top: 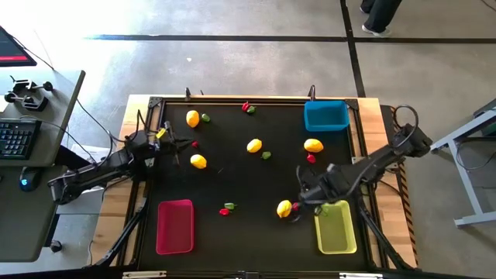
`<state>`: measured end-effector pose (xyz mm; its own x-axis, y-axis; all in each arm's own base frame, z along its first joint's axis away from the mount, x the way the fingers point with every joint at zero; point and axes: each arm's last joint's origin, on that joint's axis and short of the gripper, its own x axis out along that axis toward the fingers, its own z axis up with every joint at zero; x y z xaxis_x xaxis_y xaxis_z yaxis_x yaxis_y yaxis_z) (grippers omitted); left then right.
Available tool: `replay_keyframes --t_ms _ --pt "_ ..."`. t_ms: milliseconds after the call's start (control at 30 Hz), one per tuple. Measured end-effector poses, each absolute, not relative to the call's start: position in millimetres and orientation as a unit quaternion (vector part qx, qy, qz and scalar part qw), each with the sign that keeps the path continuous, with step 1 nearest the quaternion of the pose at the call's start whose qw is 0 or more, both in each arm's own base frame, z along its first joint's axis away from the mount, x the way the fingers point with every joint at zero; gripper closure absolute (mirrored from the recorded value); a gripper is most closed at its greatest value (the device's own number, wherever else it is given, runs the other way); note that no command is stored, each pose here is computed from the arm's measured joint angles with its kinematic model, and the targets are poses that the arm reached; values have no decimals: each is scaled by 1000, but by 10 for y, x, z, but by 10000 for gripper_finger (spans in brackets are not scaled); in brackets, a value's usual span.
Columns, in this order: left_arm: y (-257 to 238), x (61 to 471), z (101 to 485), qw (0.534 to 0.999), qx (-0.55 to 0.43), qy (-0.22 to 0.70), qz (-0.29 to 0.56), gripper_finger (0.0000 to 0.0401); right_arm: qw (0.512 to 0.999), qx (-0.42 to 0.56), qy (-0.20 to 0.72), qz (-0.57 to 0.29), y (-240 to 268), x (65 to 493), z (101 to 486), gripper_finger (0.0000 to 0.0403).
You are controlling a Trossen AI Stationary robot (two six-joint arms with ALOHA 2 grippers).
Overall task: Sort produce into baskets
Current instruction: Put the yellow lemon into the blue bin
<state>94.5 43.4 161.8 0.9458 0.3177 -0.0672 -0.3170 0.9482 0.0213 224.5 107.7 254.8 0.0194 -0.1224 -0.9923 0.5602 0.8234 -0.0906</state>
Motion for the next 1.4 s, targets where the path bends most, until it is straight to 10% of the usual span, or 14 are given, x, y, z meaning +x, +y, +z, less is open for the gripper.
replay_keyframes --t_ms 567,1400 --pt "424 961 1619 990 20 37 132 401 875 -35 478 -65 189 3360 2340 402" --pt "424 961 1611 990 15 41 133 401 853 -166 492 -57 -539 3702 1952 227"
